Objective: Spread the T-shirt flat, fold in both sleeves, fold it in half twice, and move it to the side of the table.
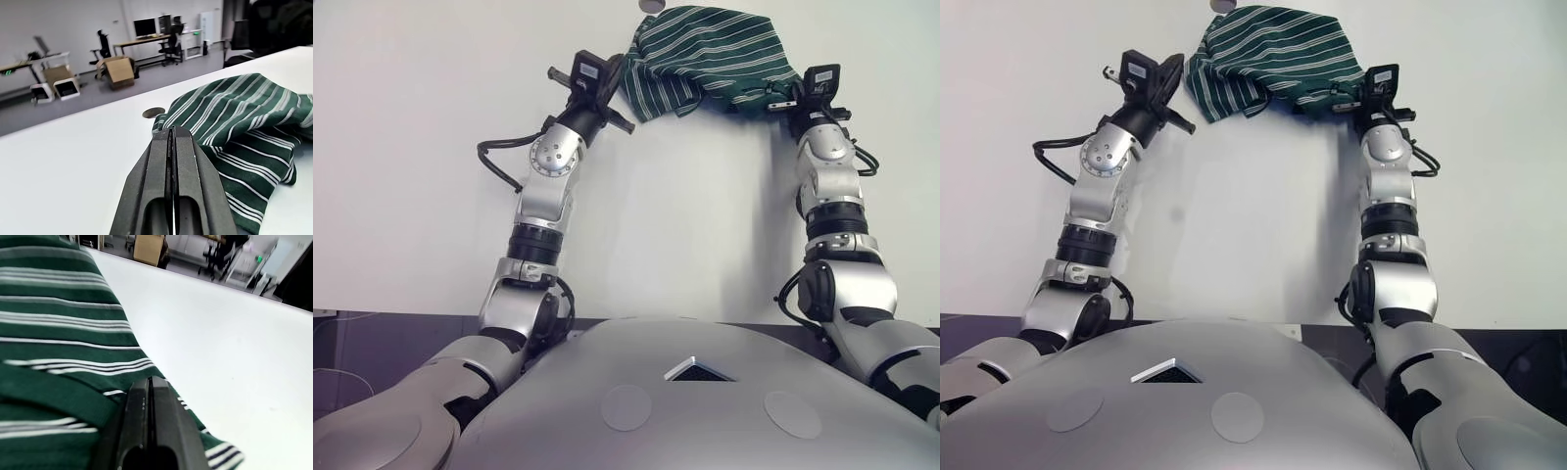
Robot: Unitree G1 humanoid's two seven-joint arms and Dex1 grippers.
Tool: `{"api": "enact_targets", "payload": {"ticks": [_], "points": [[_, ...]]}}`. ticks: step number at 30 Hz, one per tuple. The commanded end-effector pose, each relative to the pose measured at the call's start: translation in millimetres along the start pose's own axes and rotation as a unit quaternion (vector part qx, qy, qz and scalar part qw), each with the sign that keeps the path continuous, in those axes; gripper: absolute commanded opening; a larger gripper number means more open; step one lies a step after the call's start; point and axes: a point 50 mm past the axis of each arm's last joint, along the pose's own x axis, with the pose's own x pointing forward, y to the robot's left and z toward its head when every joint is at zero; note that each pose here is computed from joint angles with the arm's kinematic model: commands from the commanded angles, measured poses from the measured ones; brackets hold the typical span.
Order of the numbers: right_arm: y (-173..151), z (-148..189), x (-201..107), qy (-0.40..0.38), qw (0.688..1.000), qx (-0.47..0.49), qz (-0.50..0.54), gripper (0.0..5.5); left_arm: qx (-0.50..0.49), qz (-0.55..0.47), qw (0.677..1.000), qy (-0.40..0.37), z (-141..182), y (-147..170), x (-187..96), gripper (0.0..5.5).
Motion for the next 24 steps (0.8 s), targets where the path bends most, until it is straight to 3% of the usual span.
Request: {"api": "enact_targets", "payload": {"ticks": [1,3,4,6,8,9,11,13,15,18,22,24], "points": [[-12.8,-28.6,-12.3,0.093,0.986,-0.059,0.127,0.03,0.08,-0.112,0.99,-0.014,9.2,-21.1,-7.1,0.0],[-11.4,-43.1,-29.3,0.153,0.951,-0.11,0.244,0.03,0.127,-0.177,0.976,0.004,4.5,-35.4,-13.9,0.0],[-6.5,-47.9,-44.6,0.176,0.919,-0.141,0.323,0.03,0.142,-0.204,0.968,0.015,2.4,-42.5,-16.9,0.0],[8.3,-47.6,-85.2,0.189,0.824,-0.208,0.492,0.03,0.139,-0.238,0.96,0.037,0.3,-47.6,-19.8,0.0],[29.5,-24.6,-109.9,0.157,0.771,-0.192,0.587,0.03,0.131,-0.259,0.955,0.06,-3.8,-43.7,-24.6,0.0],[33.7,-10.6,-111.3,0.136,0.77,-0.178,0.597,0.03,0.122,-0.263,0.955,0.063,-3.9,-42.3,-26.9,0.0],[20.2,-3.5,-97.3,0.142,0.8,-0.199,0.547,0.03,0.112,-0.267,0.955,0.064,-2.6,-43.3,-29.6,0.0],[-10.0,-14.8,-75.6,0.187,0.843,-0.229,0.45,0.03,0.121,-0.279,0.95,0.066,-4.9,-49.1,-29.1,0.0],[-36.5,-30.0,-66.1,0.231,0.861,-0.251,0.378,0.03,0.139,-0.29,0.945,0.067,-6.3,-54.2,-25.5,0.0],[-38.8,-37.6,-65.0,0.242,0.859,-0.245,0.378,0.03,0.174,-0.257,0.948,0.076,-10.5,-46.5,-14.4,0.0],[-20.7,-39.7,-72.4,0.23,0.843,-0.225,0.432,0.0,0.232,-0.229,0.942,0.08,-12.4,-40.8,4.6,0.69],[-9.6,-37.5,-84.4,0.225,0.819,-0.213,0.483,0.0,0.243,-0.231,0.939,0.076,-10.5,-44.8,10.9,1.05]]}}
